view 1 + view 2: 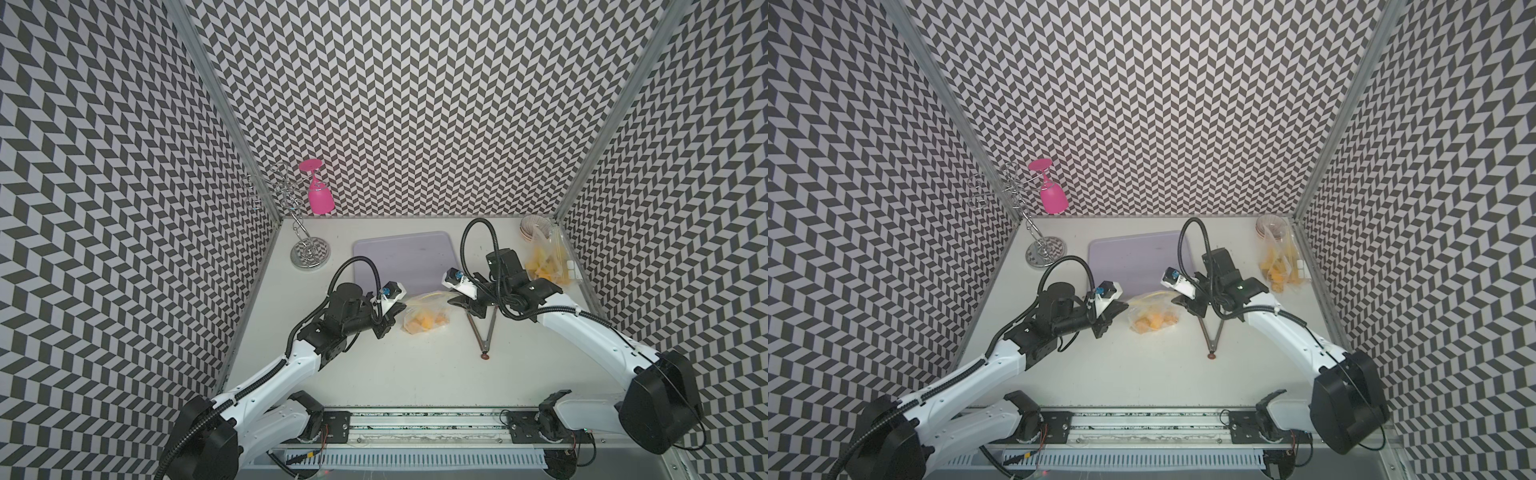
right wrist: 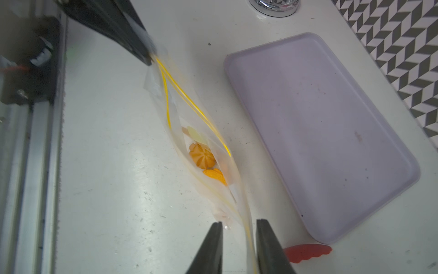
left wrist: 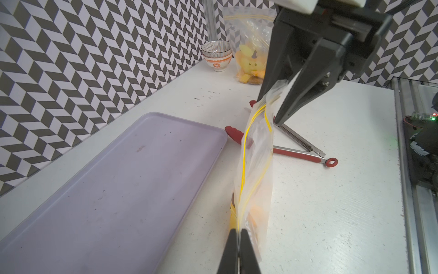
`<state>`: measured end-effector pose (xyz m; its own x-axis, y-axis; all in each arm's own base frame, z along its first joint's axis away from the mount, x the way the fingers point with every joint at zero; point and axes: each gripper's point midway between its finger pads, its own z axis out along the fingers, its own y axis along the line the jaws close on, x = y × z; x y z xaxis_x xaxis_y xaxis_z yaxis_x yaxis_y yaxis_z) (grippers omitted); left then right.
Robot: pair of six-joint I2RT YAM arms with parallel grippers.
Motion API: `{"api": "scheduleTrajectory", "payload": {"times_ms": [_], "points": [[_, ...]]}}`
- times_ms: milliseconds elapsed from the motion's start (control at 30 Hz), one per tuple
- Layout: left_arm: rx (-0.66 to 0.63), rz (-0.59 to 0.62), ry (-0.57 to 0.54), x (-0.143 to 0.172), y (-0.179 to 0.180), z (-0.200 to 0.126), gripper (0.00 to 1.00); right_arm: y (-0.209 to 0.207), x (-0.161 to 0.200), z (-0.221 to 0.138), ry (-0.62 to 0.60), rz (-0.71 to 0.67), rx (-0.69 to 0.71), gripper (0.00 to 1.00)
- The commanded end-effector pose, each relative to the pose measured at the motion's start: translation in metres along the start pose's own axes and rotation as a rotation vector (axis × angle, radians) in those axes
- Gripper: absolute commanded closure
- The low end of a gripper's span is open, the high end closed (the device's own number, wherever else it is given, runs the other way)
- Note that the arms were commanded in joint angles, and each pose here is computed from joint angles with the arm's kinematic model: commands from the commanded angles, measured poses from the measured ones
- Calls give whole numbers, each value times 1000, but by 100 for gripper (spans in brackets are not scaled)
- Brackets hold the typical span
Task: Put the cookies into a resealable bag to prevent moisture
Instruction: Close the ziploc bag at the center of the board.
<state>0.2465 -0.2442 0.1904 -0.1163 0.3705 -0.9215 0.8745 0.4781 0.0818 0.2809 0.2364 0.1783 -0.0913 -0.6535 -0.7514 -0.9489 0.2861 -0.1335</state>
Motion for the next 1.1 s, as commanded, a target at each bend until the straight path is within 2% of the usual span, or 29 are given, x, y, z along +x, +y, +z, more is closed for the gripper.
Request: {"api": "scheduleTrajectory", "payload": {"times_ms": [0, 33, 100, 133, 200, 267, 300, 333, 367, 400, 433, 467, 500, 533, 567, 633, 700, 767, 800, 833, 867, 900, 933, 967, 1000, 1067], "points": [[7, 23, -21, -10, 1, -2, 100, -4, -18, -3, -59, -51, -9, 100], [4, 21, -21, -10, 1, -2, 100, -4, -19, -3, -59, -55, -10, 100], [3, 20, -19, -10, 1, -2, 100, -3, -20, -3, -65, -69, -13, 72], [3, 21, -20, -10, 1, -2, 100, -3, -20, -3, -67, -72, -10, 72], [4, 21, -21, -10, 1, -2, 100, -2, -20, -3, -69, -77, -15, 100], [1, 20, -22, -10, 2, -2, 100, 0, -22, -4, -75, -78, -25, 96], [3, 20, -23, -11, 2, -2, 100, 1, -22, -4, -78, -78, -29, 79], [4, 20, -23, -10, 2, -2, 100, 1, -24, -5, -83, -83, -24, 74], [6, 20, -22, -10, 1, -1, 100, 1, -24, -5, -84, -85, -23, 81], [6, 20, -23, -10, 2, -1, 100, 2, -24, -6, -84, -87, -24, 95], [7, 20, -23, -10, 1, -1, 100, 2, -25, -6, -85, -88, -28, 99], [6, 20, -24, -11, 1, -2, 100, 3, -25, -6, -84, -90, -29, 97], [8, 21, -26, -11, 1, -2, 100, 3, -26, -5, -85, -93, -29, 79], [7, 20, -26, -11, 1, -2, 100, 3, -26, -5, -86, -99, -27, 67], [8, 21, -27, -11, 1, -2, 100, 4, -26, -4, -84, -102, -24, 69], [9, 22, -27, -11, 1, -2, 100, 6, -26, -3, -77, -106, -30, 100], [8, 19, -26, -11, 1, -2, 100, 8, -26, -1, -74, -106, -42, 99], [8, 20, -26, -11, 1, -2, 100, 7, -27, -1, -77, -114, -34, 73], [6, 19, -26, -11, 1, -2, 100, 7, -27, 0, -78, -117, -30, 77], [7, 21, -26, -11, 1, -2, 100, 7, -27, -1, -78, -118, -31, 93], [7, 21, -26, -11, 1, -2, 100, 8, -28, 0, -78, -119, -36, 100], [5, 23, -27, -11, 1, -2, 100, 9, -29, -1, -81, -120, -44, 100], [5, 22, -28, -12, 1, -3, 100, 10, -29, -1, -83, -121, -45, 93], [5, 23, -28, -12, 1, -3, 100, 9, -31, -1, -87, -126, -39, 78], [4, 23, -30, -12, 1, -3, 100, 9, -32, -1, -91, -130, -35, 78], [4, 24, -29, -12, 1, -3, 100, 10, -33, -1, -94, -133, -40, 100]]}}
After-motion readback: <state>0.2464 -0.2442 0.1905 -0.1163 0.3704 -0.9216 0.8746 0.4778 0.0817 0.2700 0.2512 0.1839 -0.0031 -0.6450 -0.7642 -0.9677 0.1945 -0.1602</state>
